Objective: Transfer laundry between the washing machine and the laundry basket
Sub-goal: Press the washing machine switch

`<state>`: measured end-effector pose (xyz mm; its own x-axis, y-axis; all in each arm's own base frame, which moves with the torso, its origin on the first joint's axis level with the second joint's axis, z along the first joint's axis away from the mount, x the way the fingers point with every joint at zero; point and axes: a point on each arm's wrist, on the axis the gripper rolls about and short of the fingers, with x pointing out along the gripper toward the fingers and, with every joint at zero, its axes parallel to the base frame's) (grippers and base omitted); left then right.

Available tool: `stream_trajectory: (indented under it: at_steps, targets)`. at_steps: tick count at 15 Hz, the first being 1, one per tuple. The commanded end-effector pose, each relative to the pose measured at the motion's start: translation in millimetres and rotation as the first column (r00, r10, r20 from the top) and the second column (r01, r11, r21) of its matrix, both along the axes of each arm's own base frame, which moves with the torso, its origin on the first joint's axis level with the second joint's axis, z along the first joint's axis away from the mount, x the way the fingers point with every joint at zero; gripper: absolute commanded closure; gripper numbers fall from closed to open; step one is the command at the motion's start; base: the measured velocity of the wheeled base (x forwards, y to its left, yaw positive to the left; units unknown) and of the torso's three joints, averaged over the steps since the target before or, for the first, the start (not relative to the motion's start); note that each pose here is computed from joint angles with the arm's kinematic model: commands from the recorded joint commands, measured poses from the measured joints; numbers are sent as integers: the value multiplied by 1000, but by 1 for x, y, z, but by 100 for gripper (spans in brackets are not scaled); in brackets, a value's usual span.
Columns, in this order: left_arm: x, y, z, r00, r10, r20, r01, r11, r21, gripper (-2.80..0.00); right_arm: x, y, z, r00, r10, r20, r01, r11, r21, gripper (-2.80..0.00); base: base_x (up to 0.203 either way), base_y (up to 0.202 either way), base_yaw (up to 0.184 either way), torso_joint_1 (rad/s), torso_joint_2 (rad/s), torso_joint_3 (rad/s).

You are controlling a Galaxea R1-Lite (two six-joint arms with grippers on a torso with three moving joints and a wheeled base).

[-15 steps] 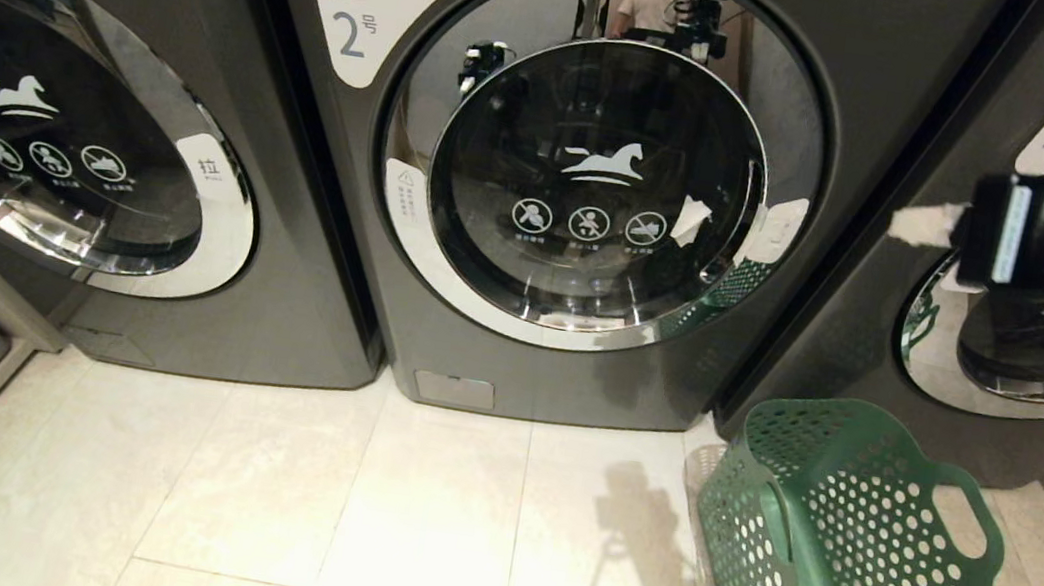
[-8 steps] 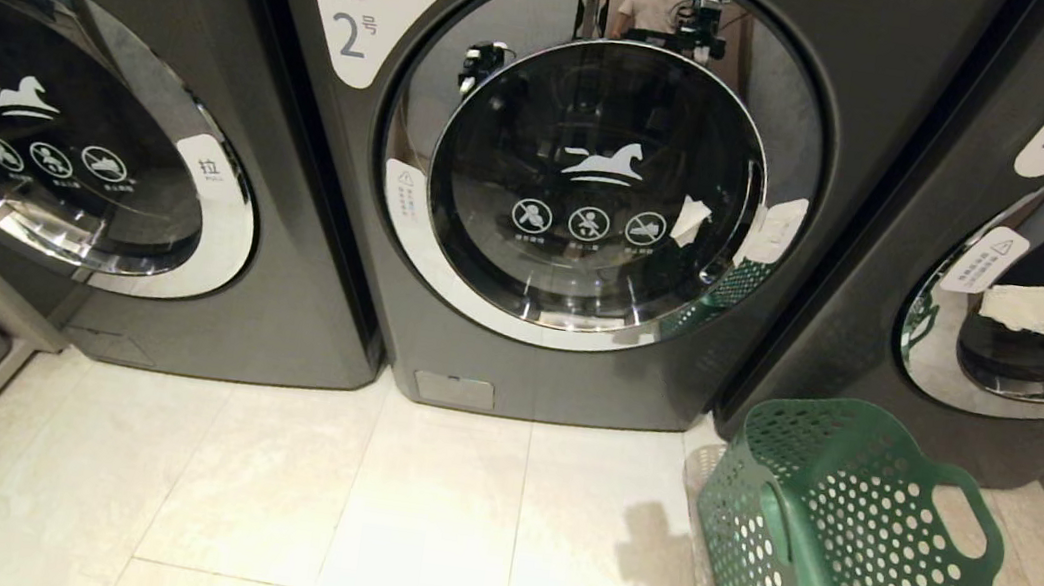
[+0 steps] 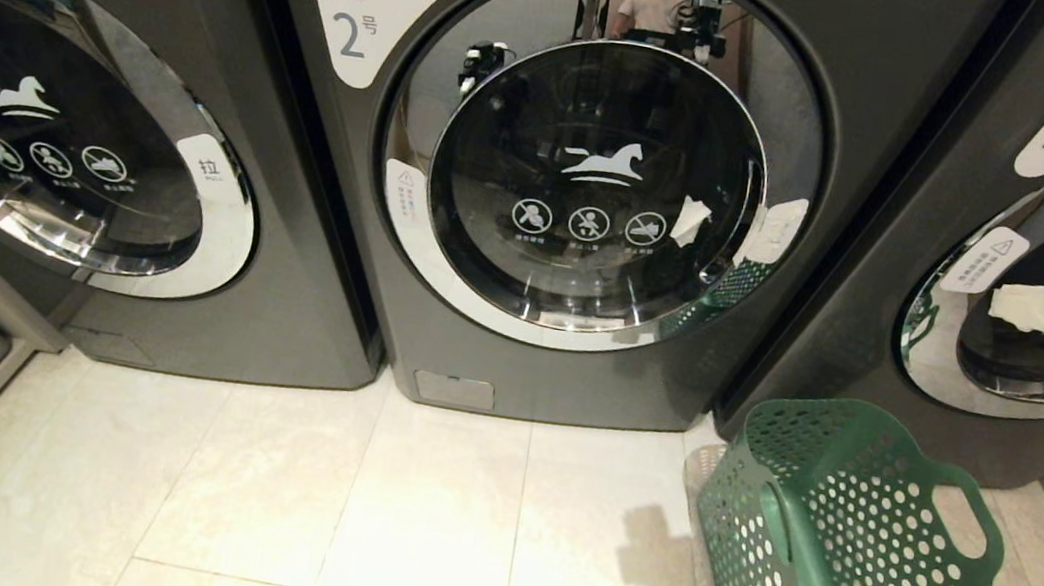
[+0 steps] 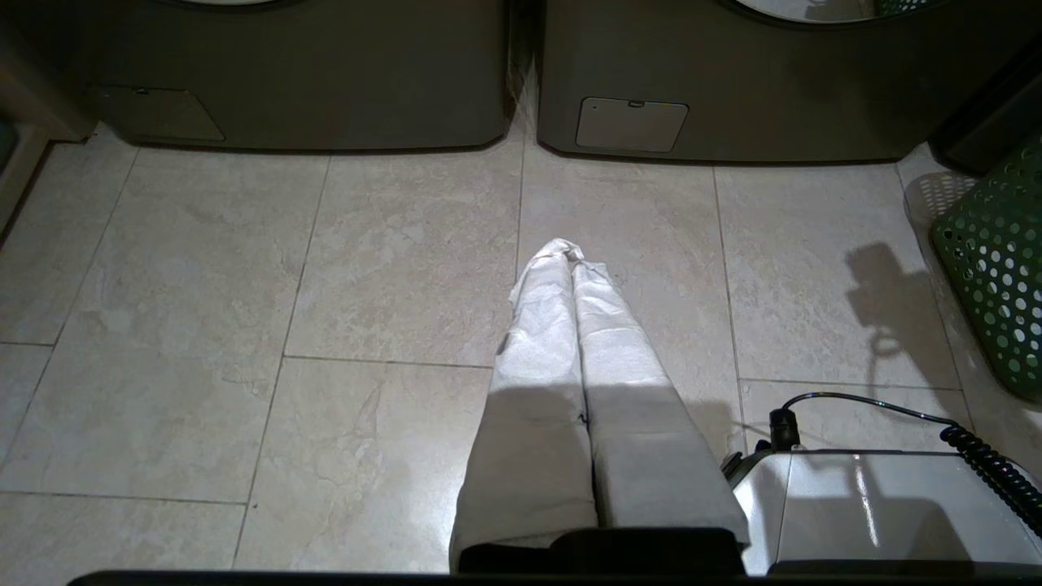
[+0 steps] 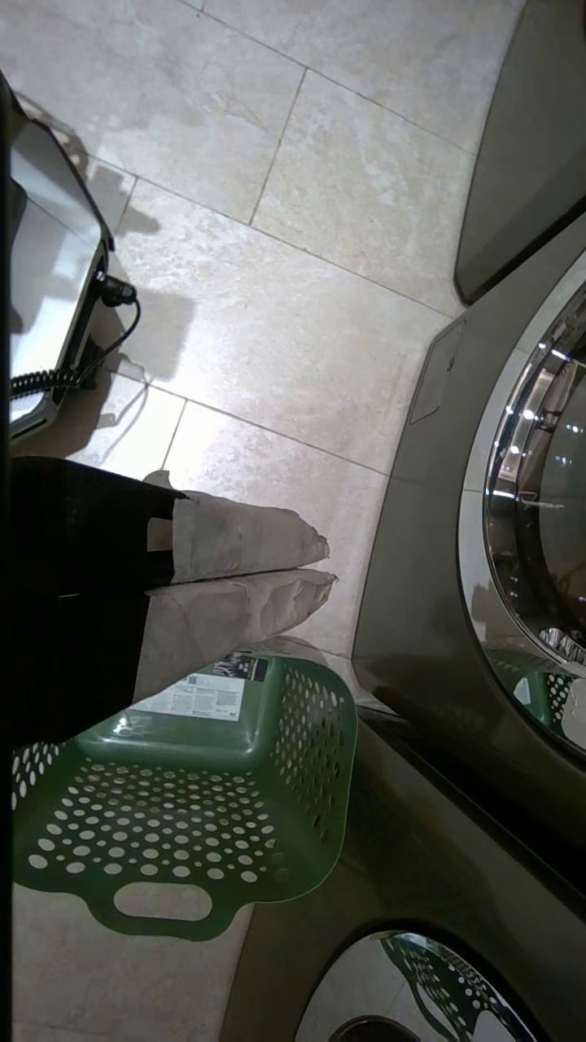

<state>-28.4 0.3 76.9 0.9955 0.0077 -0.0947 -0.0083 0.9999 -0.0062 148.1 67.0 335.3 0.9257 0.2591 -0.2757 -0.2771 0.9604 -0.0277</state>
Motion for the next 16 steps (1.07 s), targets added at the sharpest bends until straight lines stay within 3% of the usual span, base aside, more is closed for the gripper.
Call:
stream_trajectory:
  at_steps: [1,6,10,16]
  targets:
    - [0,0,0,1000,0,0,0,1000,0,0,1,1,-1,1000,3,-4,-3,1000,-11,0,0,0,0,0,0,0]
    - [0,0,0,1000,2,0,-2,1000,0,0,1,1,-10,1000,22,-19,-23,998,-65,0,0,0,0,0,0,0]
    - [0,0,0,1000,1,0,-1,1000,1,0,0,0,-20,999,49,-23,-53,982,-182,0,0,0,0,0,0,0]
    - [0,0,0,1000,0,0,0,1000,1,0,1,1,-19,999,53,-12,-54,984,-171,0,0,0,0,0,0,0]
